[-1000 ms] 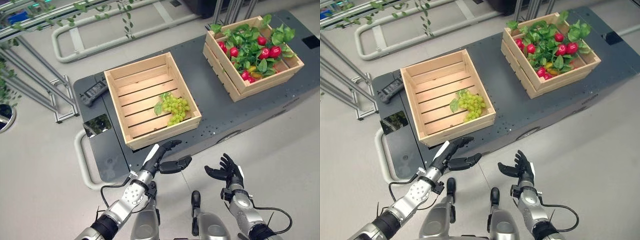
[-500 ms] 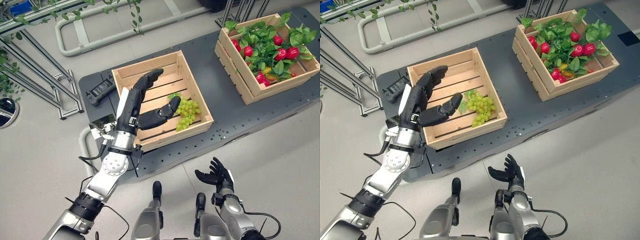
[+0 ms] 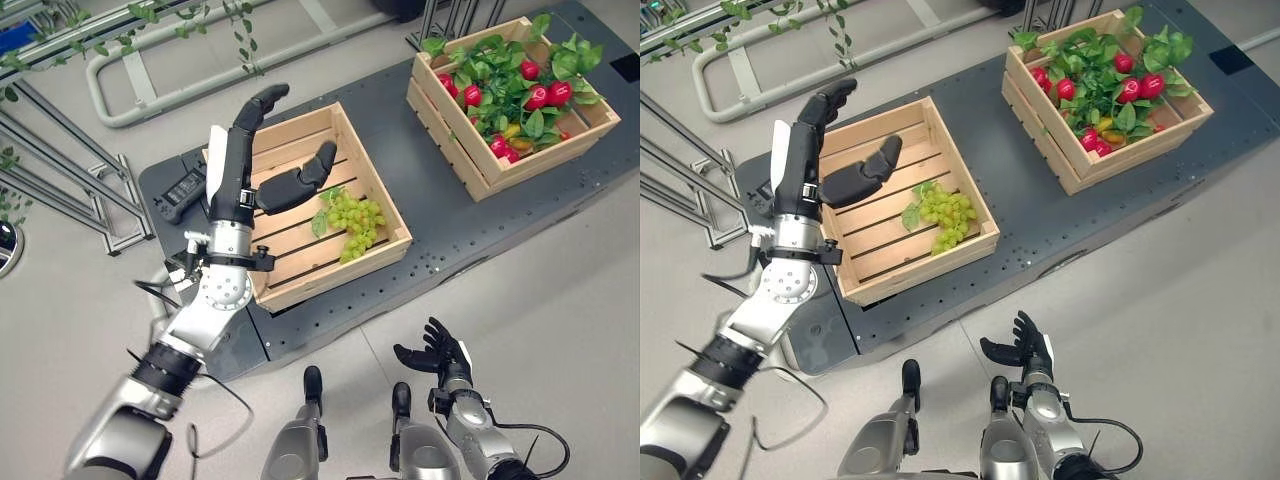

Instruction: Pick up the fruits from the basket on one side to the basket on the other side

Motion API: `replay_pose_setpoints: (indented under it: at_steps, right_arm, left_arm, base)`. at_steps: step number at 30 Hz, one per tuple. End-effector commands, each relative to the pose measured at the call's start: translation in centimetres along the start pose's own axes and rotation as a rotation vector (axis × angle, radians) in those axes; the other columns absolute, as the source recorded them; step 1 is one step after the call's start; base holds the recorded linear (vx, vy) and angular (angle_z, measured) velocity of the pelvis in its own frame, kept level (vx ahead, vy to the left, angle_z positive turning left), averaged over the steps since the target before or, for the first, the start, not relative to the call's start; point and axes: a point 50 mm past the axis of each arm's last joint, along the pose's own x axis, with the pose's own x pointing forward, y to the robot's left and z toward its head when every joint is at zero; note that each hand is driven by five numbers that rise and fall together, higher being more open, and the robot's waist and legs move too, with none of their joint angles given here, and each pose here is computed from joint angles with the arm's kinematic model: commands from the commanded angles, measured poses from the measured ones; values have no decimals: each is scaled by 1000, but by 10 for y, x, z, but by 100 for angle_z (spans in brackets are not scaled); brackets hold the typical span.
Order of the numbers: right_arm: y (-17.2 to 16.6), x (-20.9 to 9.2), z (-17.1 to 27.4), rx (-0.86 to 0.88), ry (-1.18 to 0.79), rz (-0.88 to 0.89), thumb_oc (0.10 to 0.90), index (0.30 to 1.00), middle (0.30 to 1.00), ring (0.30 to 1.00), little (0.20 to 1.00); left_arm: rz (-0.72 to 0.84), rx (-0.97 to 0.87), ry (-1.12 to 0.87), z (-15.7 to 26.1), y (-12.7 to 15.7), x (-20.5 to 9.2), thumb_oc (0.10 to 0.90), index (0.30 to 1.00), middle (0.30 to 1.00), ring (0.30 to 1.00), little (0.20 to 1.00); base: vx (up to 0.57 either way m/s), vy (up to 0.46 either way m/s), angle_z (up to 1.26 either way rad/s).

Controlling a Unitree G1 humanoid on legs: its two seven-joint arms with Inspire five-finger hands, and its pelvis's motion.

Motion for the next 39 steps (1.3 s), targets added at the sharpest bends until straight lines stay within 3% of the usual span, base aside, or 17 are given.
replay_pose_setpoints:
  at_steps: [1, 8, 15, 29, 39]
  right_arm:
    - [-11, 6, 34, -43, -146, 52, 800, 900, 900, 900, 900]
    - [-8, 20, 78, -43, -289, 99, 800, 900, 900, 900, 900]
    - [1, 27, 101, -37, -343, 105, 800, 900, 900, 900, 900]
    - [5, 34, 115, -28, -365, 128, 800, 900, 900, 900, 900]
    - [18, 35, 120, 5, -373, 152, 800, 900, 900, 900, 900]
  left_arm:
    - [139, 212, -139, 21, 30, 43, 800, 900, 900, 900, 900]
    - [250, 648, -223, 28, 55, 80, 800, 900, 900, 900, 900]
    - [285, 950, -226, 38, 77, 105, 800, 900, 900, 900, 900]
    - [444, 1256, -304, 55, 99, 120, 800, 900, 900, 900, 900]
    - [527, 1269, -355, 69, 102, 129, 800, 900, 900, 900, 900]
  base:
    - [-66, 74, -14]
    - [-139, 35, -7]
    - [-82, 25, 5]
    - [-22, 10, -3]
    - [0, 0, 0]
